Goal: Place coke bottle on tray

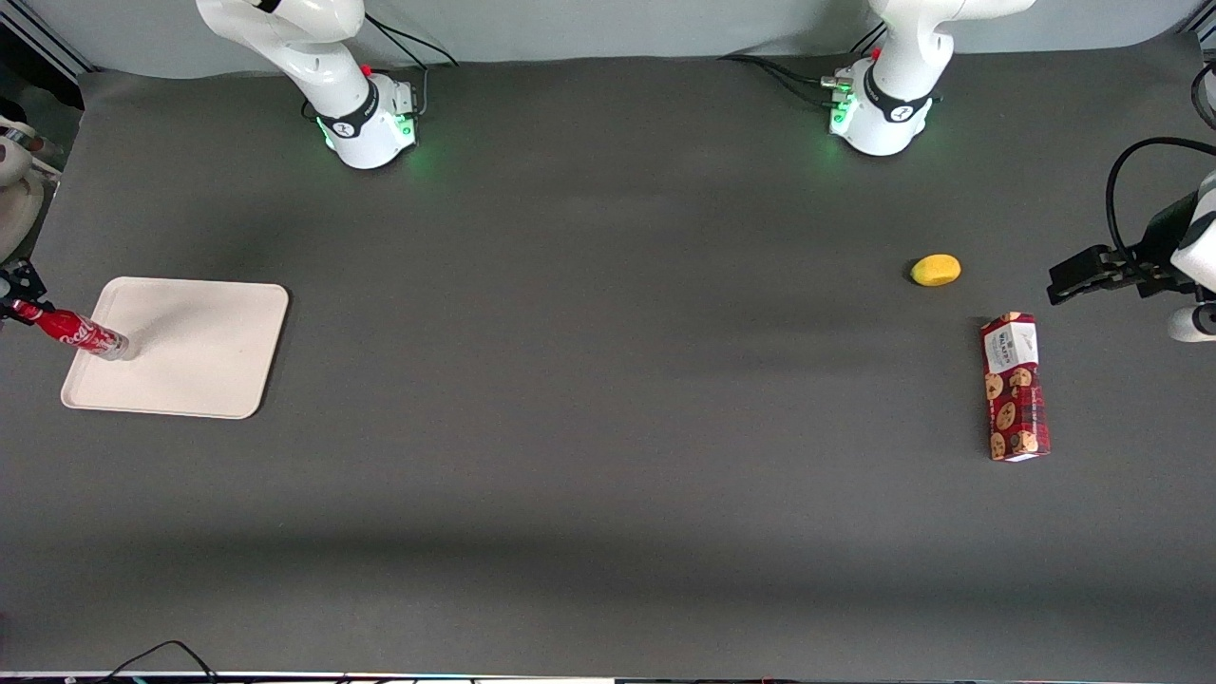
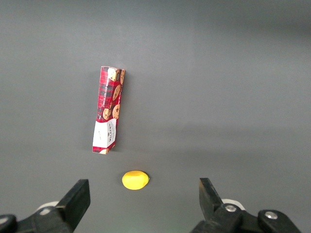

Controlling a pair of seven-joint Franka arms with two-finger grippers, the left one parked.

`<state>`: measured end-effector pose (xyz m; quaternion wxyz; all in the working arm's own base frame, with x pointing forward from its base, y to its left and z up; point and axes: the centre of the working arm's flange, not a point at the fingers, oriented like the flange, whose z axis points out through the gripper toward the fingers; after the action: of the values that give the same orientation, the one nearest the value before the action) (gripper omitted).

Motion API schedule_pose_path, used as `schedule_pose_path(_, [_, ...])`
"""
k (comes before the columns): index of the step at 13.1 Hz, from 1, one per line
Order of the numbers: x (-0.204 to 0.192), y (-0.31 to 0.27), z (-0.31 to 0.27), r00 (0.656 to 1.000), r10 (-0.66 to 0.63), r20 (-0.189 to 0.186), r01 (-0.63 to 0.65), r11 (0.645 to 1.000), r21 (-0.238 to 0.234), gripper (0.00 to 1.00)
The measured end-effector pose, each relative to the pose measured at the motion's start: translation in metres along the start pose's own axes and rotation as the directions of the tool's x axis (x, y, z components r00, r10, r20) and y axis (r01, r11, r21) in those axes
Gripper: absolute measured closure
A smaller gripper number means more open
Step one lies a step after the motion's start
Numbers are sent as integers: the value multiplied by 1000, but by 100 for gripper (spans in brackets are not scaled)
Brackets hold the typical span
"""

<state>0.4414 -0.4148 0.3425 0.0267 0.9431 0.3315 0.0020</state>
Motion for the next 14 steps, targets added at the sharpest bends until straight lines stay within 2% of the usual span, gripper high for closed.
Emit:
schedule_pose_path(1, [-4,1,4,1000,-1,-2,1,1000,0,68])
schedule_pose_path(2, [-6,2,7,1000,-3,-5,3,1000,0,63])
schedule_pose_path(7, [1,4,0,1000,-19,-16,19,1000,0,8])
schedule_pose_path(8, [4,5,-8,999,-23,-26,23,1000,8,0])
schedule_pose_path(10, [9,6,-37,998,-38,-39,39,999,29,0])
schedule_pose_path(12, [21,0,-89,1000,-22,-20,23,999,35,0])
schedule_pose_path(14, [57,-29,-150,999,37,5,-37,998,47,0])
